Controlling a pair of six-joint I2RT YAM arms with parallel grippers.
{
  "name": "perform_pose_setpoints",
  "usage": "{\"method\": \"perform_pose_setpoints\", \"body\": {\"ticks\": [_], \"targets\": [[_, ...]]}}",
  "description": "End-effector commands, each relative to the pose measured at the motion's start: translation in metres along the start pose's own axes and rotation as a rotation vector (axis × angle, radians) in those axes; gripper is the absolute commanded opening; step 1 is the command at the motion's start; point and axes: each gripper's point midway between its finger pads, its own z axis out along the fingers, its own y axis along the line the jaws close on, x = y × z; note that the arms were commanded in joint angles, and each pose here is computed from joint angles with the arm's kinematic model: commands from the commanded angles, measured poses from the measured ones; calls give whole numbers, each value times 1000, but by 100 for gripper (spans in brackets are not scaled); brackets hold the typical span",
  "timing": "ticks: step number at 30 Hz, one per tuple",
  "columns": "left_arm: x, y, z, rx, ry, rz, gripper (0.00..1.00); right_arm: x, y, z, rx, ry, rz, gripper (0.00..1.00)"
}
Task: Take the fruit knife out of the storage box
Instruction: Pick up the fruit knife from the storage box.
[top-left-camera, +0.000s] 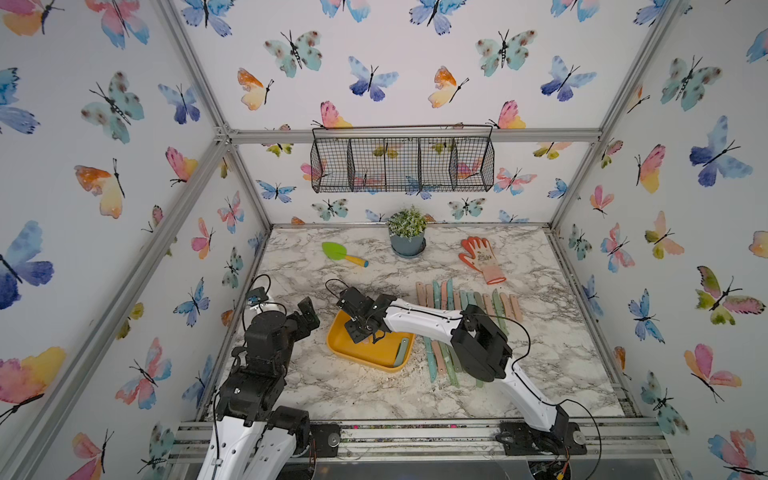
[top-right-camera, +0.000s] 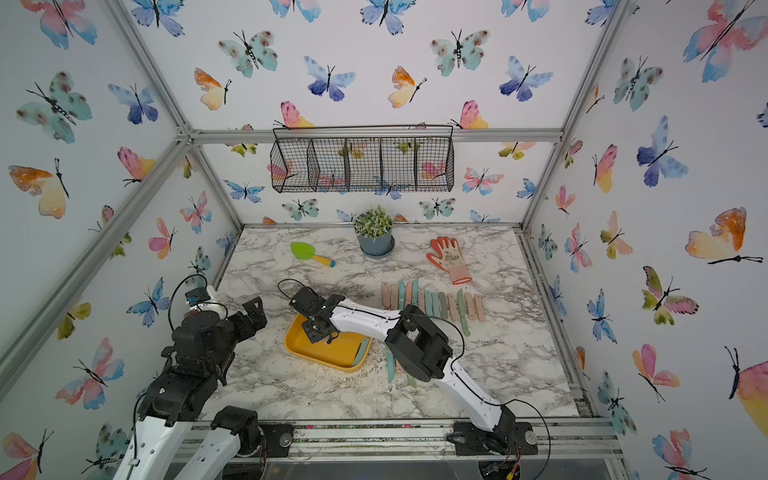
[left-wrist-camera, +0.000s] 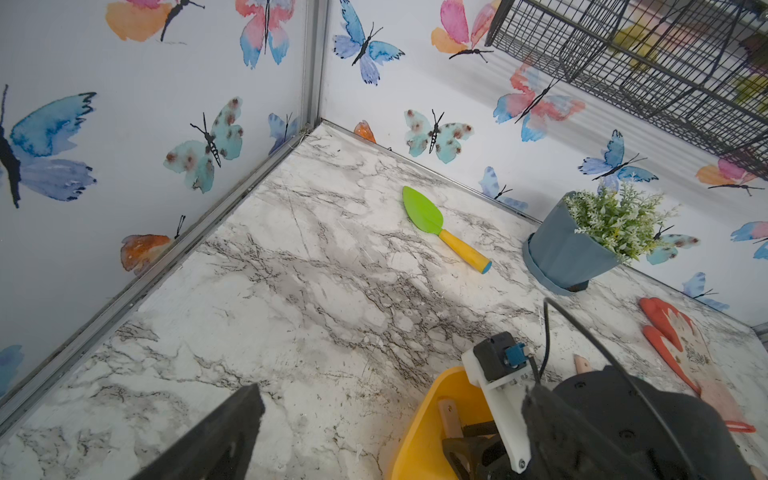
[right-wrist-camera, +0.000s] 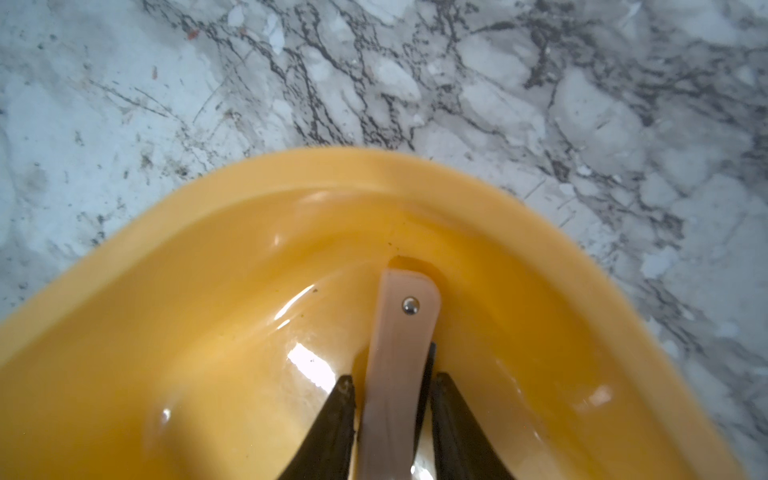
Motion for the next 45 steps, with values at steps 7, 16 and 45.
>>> {"method": "perform_pose_setpoints", "body": {"ticks": [7,16,45], "targets": [[-12,0,-6,-3,-37,-15,98,12,-7,-7,20,30,-25,33],[-13,0,-6,0,-38,-16,98,-4,-7,-31,12,-45,-42,28],[-11,-6,-6,33,-30,-10,98,71,-108,-195,223,-173,210,26]]}}
